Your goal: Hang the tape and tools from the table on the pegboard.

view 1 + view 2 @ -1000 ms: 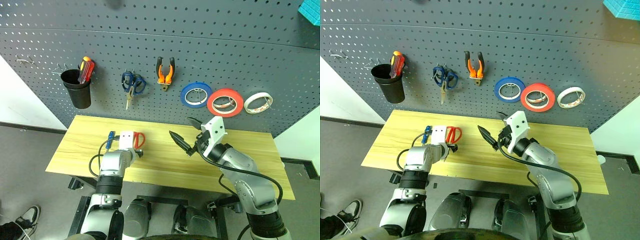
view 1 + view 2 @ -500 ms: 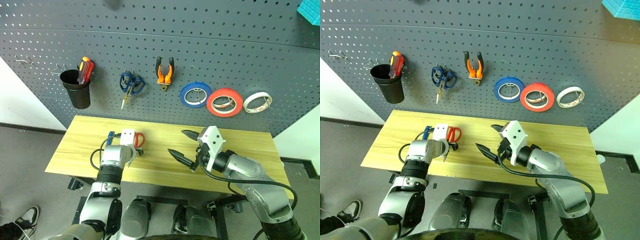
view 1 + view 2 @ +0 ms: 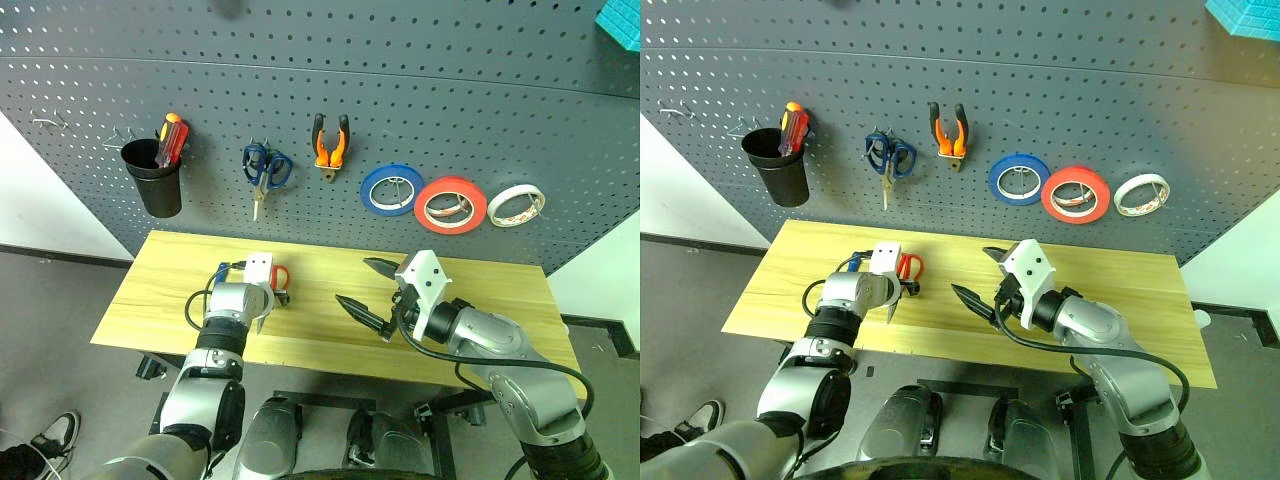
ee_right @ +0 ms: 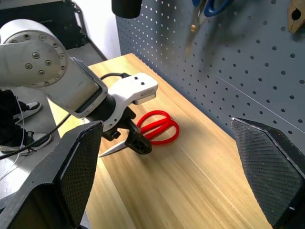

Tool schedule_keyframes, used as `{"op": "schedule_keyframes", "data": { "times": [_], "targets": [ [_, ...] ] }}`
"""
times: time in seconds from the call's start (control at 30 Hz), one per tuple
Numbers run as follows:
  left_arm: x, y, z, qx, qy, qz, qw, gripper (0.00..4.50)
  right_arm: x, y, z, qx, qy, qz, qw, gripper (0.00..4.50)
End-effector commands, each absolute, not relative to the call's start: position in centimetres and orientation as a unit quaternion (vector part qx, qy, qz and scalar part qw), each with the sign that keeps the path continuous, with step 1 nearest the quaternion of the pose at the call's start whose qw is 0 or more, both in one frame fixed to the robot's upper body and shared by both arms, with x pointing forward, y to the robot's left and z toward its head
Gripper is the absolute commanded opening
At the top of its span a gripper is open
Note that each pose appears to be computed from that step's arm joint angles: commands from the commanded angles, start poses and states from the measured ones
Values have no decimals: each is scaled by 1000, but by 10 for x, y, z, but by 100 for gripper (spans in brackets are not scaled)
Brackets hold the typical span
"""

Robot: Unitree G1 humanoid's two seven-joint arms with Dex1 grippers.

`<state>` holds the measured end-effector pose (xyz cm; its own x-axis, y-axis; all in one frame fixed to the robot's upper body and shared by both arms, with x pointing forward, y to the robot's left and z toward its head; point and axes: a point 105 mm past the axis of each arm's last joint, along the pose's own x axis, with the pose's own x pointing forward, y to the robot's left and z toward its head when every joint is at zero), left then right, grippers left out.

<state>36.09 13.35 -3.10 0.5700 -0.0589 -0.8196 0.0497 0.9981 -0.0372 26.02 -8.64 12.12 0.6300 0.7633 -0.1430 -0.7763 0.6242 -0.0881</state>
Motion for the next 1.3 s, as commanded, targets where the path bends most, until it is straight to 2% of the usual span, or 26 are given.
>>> {"op": "schedule_keyframes", "data": {
  "times": [0.03,0.37,0.7,1.3],
  "targets": [
    [370,138,-25,1,457,-28,889,450,256,-83,135,-78,17,433,898,447],
    [364,138,-37,10,479,-40,877,450,254,-84,134,-79,19,429,900,447],
    [357,136,-45,72,499,-68,861,450,255,-84,134,-85,17,426,901,447],
    [349,150,-57,89,509,-30,856,450,254,-81,136,-87,11,421,903,447]
  ]
}}
